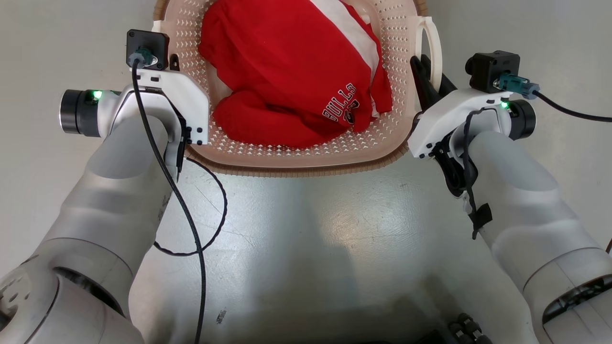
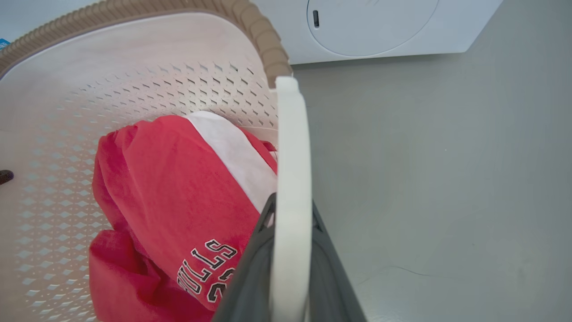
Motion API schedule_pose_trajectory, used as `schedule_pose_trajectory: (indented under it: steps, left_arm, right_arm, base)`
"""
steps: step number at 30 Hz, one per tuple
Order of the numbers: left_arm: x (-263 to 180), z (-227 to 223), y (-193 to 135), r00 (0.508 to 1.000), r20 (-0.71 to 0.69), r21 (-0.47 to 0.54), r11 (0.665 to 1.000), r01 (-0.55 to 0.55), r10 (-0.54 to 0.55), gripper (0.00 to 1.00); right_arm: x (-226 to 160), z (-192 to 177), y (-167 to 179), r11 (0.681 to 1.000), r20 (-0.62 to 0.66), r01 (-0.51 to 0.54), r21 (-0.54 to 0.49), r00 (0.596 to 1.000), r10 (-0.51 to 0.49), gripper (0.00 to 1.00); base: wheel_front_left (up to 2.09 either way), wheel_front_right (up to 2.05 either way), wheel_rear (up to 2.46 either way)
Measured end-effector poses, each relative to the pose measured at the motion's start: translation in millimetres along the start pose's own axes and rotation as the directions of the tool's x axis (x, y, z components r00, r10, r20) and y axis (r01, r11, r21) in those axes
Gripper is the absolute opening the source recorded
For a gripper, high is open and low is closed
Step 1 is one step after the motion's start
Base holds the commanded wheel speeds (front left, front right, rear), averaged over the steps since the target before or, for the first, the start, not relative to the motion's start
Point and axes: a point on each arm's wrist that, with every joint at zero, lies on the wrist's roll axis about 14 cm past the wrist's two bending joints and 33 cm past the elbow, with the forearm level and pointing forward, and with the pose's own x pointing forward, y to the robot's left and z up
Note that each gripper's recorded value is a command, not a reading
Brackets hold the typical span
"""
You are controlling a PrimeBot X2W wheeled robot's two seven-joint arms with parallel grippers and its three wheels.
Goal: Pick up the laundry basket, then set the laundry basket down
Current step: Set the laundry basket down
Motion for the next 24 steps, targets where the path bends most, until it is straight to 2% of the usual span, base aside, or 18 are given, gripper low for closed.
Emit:
schedule_pose_trajectory:
  steps: [24]
  left_arm:
    - [3.7, -4.0, -2.8, 1.000, -0.010, 0.001, 1.000, 0.001, -0.001, 0.00]
  right_arm:
    - [0.9, -4.6, -3.3, 1.000, -0.009, 0.007, -0.003, 1.000, -0.007, 0.00]
  base:
    - [0.00, 0.00, 0.00]
